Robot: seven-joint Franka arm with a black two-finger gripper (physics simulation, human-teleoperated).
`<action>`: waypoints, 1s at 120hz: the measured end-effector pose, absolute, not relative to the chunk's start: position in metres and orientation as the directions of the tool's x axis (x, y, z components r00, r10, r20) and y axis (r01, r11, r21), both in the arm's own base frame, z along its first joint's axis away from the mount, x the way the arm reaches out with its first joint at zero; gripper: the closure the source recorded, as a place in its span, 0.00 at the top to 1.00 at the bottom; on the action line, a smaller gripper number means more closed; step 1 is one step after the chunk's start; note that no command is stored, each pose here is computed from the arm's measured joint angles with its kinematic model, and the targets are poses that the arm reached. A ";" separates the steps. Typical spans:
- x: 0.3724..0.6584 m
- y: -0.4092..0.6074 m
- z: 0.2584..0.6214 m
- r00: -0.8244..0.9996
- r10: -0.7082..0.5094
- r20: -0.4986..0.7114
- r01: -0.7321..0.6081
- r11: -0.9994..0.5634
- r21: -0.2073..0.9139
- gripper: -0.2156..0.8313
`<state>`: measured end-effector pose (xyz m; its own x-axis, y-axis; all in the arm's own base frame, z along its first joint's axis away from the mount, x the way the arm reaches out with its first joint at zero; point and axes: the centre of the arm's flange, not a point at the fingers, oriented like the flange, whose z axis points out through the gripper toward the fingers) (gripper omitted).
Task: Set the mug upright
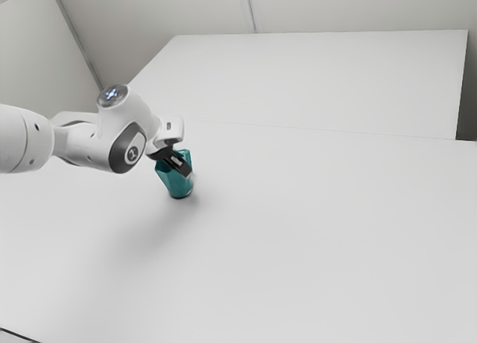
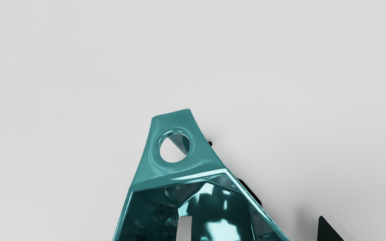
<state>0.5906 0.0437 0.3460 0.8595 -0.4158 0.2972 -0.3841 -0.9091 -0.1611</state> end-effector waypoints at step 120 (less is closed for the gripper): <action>0.615 -0.005 0.562 0.960 -0.265 0.086 -0.262 -0.964 -0.042 0.76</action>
